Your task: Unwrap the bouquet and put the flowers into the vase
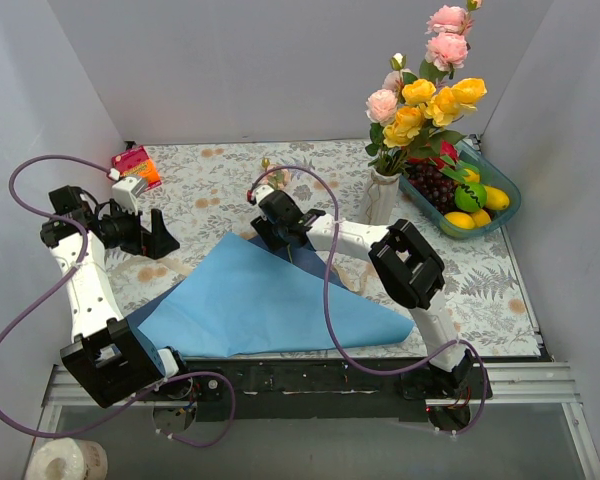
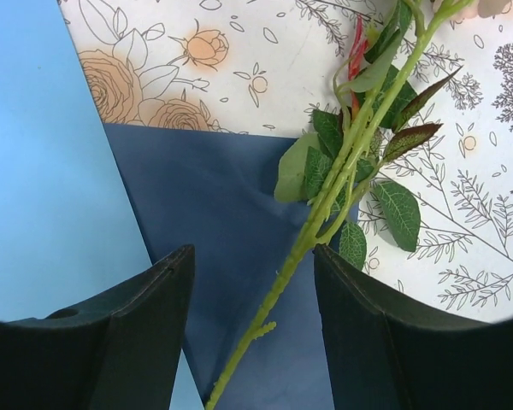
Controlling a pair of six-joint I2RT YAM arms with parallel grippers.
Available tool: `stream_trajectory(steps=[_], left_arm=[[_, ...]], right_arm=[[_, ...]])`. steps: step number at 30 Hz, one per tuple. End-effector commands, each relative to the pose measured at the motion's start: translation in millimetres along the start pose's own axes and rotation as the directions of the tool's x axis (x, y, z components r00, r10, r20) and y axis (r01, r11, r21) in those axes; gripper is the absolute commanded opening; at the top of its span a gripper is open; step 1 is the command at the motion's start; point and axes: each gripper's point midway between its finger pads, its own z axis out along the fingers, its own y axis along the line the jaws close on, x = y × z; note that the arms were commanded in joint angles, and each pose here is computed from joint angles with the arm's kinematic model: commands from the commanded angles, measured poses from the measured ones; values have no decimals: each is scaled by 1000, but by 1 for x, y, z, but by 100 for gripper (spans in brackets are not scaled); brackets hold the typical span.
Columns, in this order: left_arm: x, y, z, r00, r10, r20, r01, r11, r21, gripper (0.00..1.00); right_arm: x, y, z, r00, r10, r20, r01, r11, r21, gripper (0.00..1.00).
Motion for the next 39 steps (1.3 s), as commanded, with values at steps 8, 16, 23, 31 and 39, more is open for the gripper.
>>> stream_trajectory(steps=[8, 16, 23, 31, 39], left_arm=[[0, 0, -4, 999, 31, 23, -31, 1000, -1, 98], [-3, -1, -6, 999, 27, 28, -27, 1000, -1, 98], [-4, -2, -8, 999, 32, 35, -32, 999, -8, 98], [-10, -7, -14, 998, 48, 48, -48, 999, -13, 98], [-5, -10, -13, 997, 58, 53, -58, 998, -16, 98]], right_arm=[[-7, -17, 14, 990, 137, 8, -137, 990, -20, 60], [-5, -22, 24, 989, 147, -2, -147, 989, -24, 44], [-38, -27, 10, 986, 152, 63, -151, 988, -18, 1], [-237, -62, -127, 865, 52, 500, -75, 997, 24, 1], [-333, -114, -359, 504, -71, 861, -107, 984, 144, 1]])
